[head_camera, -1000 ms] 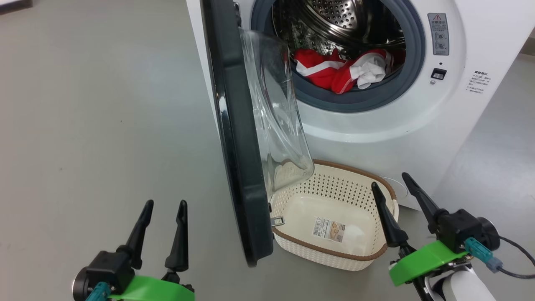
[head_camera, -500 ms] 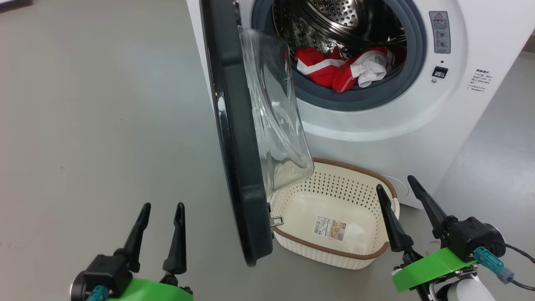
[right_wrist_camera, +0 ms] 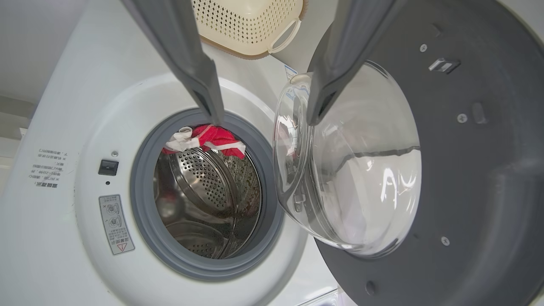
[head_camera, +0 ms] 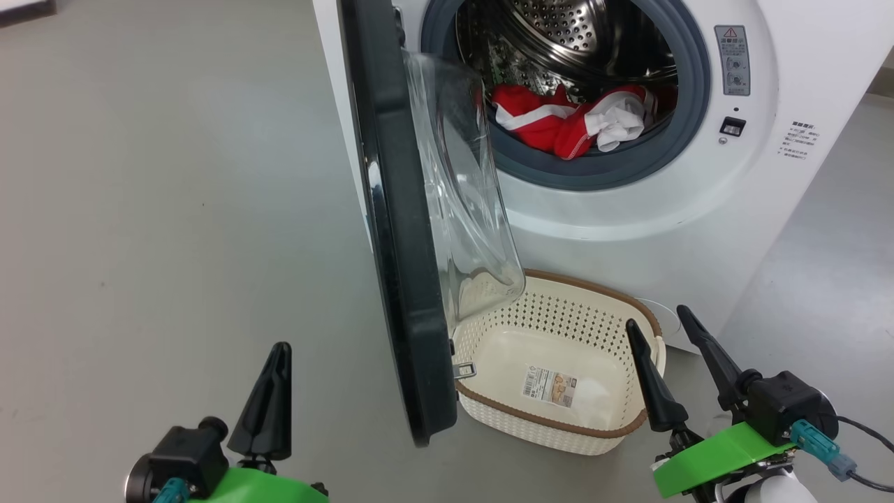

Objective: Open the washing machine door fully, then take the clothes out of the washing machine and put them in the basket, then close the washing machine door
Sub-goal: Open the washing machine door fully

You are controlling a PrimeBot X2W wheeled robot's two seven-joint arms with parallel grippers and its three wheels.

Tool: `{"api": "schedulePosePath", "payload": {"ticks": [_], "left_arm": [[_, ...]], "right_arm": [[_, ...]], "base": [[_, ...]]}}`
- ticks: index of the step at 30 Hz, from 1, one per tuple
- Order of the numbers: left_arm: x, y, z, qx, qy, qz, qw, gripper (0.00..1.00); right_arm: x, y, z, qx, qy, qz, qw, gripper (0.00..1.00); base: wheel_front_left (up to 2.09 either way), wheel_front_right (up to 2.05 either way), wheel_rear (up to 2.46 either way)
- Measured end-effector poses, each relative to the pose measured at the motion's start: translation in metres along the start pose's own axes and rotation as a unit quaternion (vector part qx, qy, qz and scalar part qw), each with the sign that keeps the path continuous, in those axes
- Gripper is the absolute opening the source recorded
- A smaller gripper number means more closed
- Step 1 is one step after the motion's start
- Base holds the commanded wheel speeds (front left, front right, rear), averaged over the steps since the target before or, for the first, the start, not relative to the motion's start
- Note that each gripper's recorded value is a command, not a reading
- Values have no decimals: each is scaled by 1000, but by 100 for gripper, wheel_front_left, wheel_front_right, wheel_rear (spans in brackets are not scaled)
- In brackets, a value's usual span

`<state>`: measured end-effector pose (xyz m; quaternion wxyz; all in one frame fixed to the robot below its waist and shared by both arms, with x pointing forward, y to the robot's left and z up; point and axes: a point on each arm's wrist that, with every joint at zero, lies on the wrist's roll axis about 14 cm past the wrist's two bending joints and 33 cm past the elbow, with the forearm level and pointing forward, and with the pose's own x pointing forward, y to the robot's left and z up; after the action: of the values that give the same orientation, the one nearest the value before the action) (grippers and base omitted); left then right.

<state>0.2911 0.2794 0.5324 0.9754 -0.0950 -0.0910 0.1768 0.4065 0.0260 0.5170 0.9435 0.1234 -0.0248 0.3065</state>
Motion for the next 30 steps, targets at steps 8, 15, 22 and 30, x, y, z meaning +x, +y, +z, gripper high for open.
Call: {"api": "schedulePosePath", "payload": {"ticks": [8, 15, 22, 30], "left_arm": [[1, -1, 12, 0, -18, -2, 1000, 0], [16, -8, 46, 2, -70, -15, 997, 0], [31, -24, 97, 5, -146, -40, 988, 0], [35, -56, 145, 8, -218, -91, 972, 0]], "right_arm": [[-1, 5, -3, 0, 6, 6, 1000, 100], [-2, 7, -5, 0, 10, 9, 1000, 100], [-3, 7, -3, -1, 8, 7, 1000, 100], [-5, 5, 0, -3, 5, 3, 1000, 100]], "base": [[0, 0, 0], [0, 0, 0], [0, 0, 0], [0, 0, 0]]}}
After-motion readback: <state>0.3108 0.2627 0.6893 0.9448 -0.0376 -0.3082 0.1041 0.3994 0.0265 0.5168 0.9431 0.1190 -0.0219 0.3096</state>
